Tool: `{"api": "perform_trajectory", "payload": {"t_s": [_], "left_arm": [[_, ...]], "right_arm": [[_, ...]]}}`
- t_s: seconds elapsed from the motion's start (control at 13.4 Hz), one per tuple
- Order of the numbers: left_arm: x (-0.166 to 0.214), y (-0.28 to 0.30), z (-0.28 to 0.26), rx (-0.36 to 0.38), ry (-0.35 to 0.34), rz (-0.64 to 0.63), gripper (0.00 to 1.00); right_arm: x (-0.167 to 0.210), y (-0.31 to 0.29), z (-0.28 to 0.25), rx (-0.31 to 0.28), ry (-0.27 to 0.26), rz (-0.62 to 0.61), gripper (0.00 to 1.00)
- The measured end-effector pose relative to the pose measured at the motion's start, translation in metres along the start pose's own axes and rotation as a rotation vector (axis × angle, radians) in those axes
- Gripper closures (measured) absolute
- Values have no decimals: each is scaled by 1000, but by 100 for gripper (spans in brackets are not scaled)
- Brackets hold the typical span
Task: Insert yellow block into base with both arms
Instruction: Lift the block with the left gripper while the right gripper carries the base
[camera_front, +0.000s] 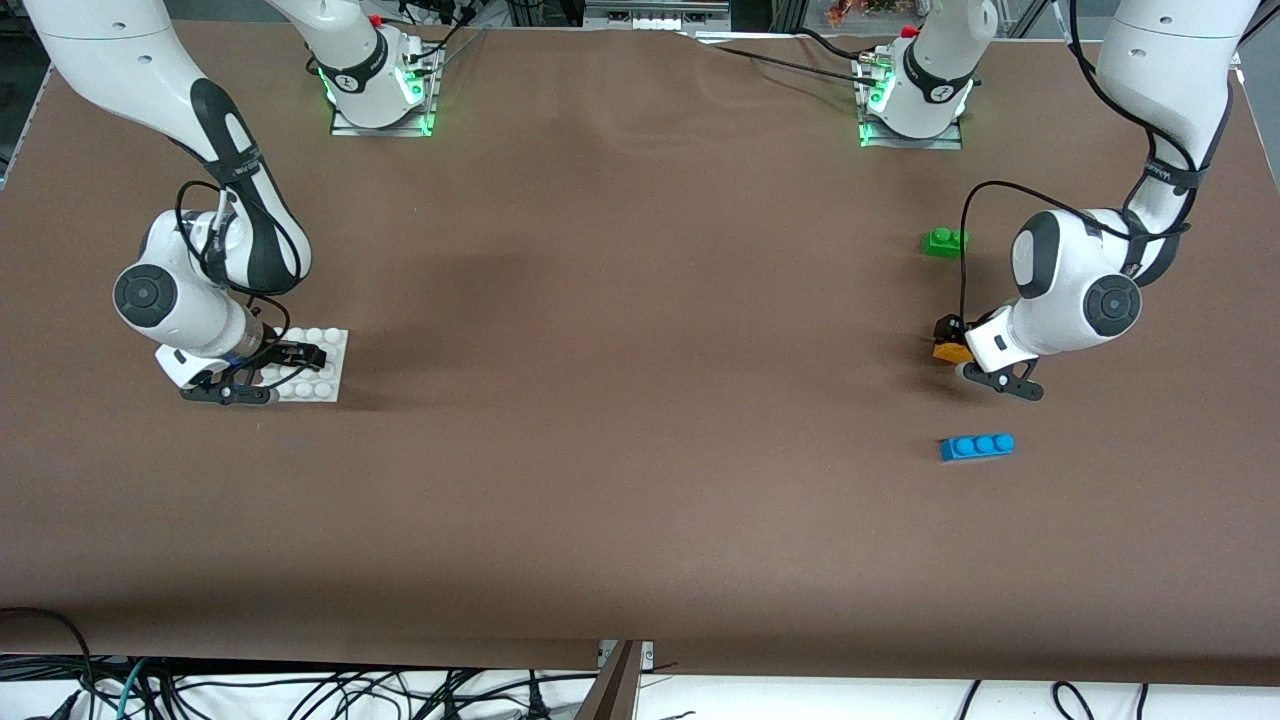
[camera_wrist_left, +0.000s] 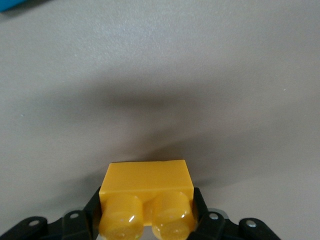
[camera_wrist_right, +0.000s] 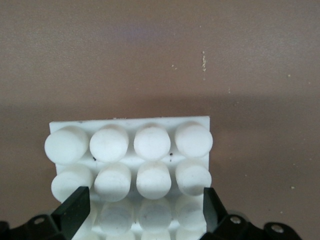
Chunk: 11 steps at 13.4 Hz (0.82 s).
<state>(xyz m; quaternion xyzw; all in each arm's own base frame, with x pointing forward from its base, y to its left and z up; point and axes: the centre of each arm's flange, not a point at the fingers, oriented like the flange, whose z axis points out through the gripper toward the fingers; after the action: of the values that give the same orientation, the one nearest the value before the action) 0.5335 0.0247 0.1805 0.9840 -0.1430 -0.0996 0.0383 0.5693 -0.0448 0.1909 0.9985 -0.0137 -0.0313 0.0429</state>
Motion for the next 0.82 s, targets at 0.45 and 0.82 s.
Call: {"api": "perform_trajectory", "payload": {"t_s": [0.45, 0.82], "left_arm": [[5, -2, -21, 14, 35, -53, 30], [0, 2, -91, 48, 108, -83, 30]], "right_arm": [[-5, 0, 5, 0, -10, -3, 0], [-9, 2, 9, -1, -12, -11, 0]]}}
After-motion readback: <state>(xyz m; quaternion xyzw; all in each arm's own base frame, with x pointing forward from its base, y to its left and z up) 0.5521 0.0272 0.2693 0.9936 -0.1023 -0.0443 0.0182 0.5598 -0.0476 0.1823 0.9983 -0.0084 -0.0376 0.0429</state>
